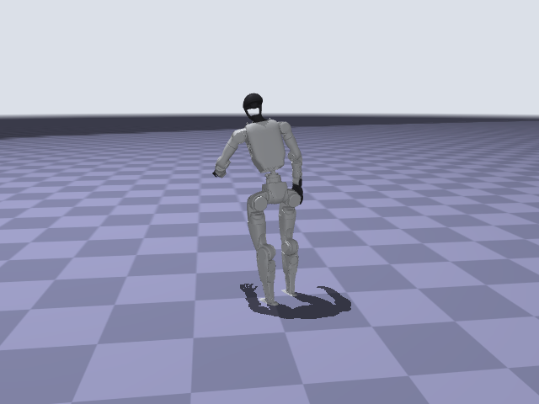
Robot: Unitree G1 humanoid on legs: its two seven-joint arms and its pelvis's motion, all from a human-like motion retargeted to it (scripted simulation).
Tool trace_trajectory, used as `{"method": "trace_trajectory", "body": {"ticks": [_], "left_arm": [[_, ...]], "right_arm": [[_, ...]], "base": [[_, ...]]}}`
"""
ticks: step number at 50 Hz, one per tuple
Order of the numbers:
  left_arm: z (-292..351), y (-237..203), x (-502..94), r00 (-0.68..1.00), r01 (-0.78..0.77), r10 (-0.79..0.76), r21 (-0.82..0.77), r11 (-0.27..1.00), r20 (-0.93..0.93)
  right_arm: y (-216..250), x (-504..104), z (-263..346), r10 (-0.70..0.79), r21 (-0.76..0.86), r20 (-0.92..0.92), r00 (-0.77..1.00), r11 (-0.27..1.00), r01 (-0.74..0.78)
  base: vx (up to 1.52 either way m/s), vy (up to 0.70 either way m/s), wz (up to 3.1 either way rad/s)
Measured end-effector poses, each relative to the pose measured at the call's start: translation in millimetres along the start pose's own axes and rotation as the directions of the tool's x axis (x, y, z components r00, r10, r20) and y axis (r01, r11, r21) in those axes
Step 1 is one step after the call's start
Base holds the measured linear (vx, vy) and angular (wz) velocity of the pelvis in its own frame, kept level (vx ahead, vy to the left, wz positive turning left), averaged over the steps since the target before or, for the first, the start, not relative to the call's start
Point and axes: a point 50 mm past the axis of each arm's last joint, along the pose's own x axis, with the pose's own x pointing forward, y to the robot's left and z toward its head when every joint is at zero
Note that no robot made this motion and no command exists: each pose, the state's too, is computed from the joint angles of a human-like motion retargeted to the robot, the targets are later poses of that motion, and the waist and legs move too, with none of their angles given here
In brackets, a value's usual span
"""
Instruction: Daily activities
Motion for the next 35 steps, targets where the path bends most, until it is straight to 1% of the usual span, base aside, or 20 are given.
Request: {"method": "trace_trajectory", "body": {"ticks": [7, 13, 21, 28, 35], "left_arm": [[8.4, 9.3, -29.3, 0.998, 0.011, -0.009, -0.025, 1.0, 0.061], [7.1, 4.1, -52.5, 0.996, 0.081, -0.079, -0.035, 0.996, 0.049], [5.5, -13.4, -70.9, 0.983, 0.186, -0.185, -0.074, 0.98, 0.014], [9.2, -27.2, -75.3, 0.97, 0.239, -0.241, -0.139, 0.961, 0.002], [20.3, -38.7, -75.7, 0.967, 0.251, -0.255, -0.245, 0.937, 0.013]], "right_arm": [[-10.5, -4.3, -17.2, -0.032, -0.033, -0.049, 0.998, 0.999, 0.03], [-15.9, -6.9, -26.5, -0.054, -0.062, -0.076, 0.996, 0.997, 0.05], [-15.3, -8.0, -32.6, -0.053, -0.089, -0.104, 0.993, 0.995, 0.044], [-11.7, -6.7, -30.5, -0.032, -0.083, -0.107, 0.994, 0.996, 0.023], [-11.9, -1.2, -15.3, -0.018, -0.068, -0.073, 0.997, 0.998, 0.013]], "base": [[0.0, 0.0, 0.0], [0.0, 0.0, 0.0], [0.0, 0.0, 0.0], [0.0, 0.0, 0.0], [0.0, 0.0, 0.0]]}}
